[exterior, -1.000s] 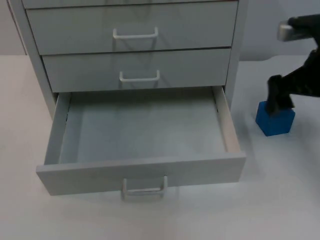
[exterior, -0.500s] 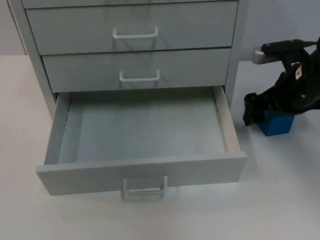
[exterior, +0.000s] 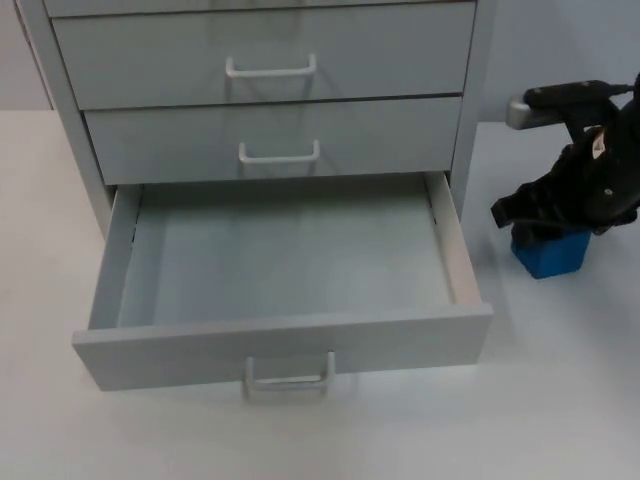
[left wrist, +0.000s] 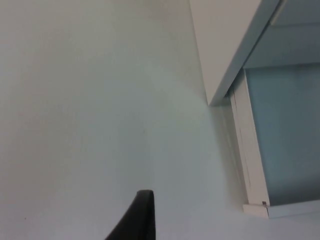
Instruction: Open the drawer with the left hand, place the block into the drawer with the right hand, then close the drawer with the left hand.
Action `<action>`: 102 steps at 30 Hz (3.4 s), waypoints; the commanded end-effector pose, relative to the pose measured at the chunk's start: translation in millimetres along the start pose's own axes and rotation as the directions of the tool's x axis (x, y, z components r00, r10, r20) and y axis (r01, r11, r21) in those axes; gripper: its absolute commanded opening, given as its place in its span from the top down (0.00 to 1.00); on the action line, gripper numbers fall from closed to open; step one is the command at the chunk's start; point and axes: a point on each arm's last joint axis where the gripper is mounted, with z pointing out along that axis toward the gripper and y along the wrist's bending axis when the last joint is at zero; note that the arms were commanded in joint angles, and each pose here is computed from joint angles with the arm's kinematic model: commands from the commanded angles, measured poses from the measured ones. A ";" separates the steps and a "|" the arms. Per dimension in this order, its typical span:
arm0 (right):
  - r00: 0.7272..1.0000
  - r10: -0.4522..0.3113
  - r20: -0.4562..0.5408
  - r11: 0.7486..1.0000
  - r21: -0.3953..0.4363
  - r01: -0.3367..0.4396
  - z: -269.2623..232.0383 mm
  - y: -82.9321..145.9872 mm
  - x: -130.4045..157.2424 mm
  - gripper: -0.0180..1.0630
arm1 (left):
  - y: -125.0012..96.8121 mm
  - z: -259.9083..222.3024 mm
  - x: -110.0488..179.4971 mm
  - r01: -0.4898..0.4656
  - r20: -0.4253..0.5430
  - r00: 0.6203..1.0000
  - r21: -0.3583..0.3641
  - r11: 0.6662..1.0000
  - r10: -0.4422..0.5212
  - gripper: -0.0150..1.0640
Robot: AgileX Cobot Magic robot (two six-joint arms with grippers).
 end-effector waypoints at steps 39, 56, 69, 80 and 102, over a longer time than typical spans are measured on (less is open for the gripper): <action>0.983 0.023 0.180 0.997 -0.082 -0.008 -167.9 88.3 35.6 0.98 | -1.5 -0.9 -0.3 0.026 0.022 0.999 0.019 0.999 -0.026 0.01; 0.960 -0.017 0.278 0.997 -0.068 0.037 -100.8 190.1 18.6 0.98 | -1.5 -0.9 0.8 0.022 0.011 1.000 0.018 1.000 -0.022 0.01; 0.957 0.031 0.287 0.998 -0.056 -0.016 -32.4 202.3 36.6 0.98 | -1.8 -0.9 0.7 0.026 0.012 1.000 0.022 0.999 -0.026 0.01; 0.958 0.045 0.284 0.999 -0.025 -0.040 -13.3 201.1 45.5 0.67 | -2.0 -0.9 0.6 0.029 0.012 1.000 0.024 0.999 -0.029 0.01; 0.940 0.055 0.337 0.990 -0.140 -0.007 -131.3 198.5 8.1 0.34 | -2.2 -0.9 0.6 0.031 0.013 0.999 0.026 0.999 -0.031 0.01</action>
